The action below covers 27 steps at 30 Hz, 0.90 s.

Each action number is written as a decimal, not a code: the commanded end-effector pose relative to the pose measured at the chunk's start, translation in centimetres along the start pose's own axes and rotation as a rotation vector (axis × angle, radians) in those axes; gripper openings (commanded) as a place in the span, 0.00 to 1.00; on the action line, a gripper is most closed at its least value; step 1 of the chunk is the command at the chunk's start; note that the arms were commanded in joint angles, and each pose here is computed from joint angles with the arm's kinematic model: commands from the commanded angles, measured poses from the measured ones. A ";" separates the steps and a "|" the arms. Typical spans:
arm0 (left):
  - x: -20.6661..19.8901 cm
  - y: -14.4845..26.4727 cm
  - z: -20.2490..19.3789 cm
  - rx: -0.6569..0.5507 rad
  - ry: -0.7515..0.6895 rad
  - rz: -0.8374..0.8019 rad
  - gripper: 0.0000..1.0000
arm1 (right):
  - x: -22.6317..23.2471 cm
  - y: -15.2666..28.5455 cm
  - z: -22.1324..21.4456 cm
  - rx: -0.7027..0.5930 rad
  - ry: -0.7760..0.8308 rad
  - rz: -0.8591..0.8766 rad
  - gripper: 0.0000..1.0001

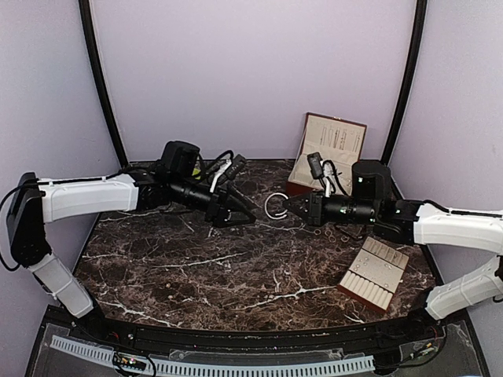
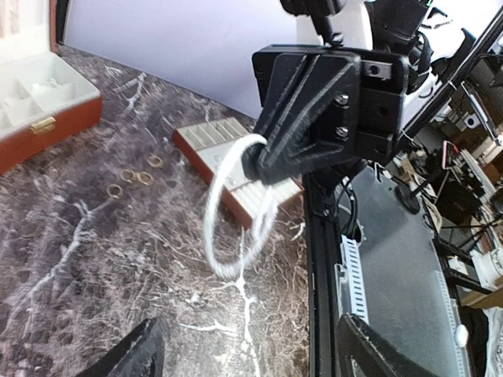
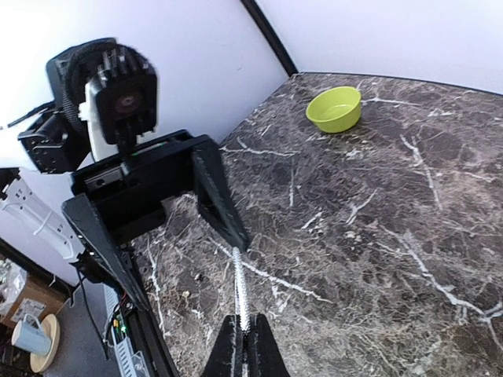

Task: Organize the mixed jewelry
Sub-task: Pass from the left arm to the right, then place the bangle in the larger divider.

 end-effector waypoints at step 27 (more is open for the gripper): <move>4.0 22.4 0.2 -0.417 0.179 0.866 0.93 | -19.2 2.9 10.6 -0.145 -0.051 -0.849 0.00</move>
Point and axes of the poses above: each gripper's point midway between its finger pads, its own y axis back along the fingers, its own x axis along the line the jaws close on, z = x × y, the point moved 8 cm from there along y, back along the fingers
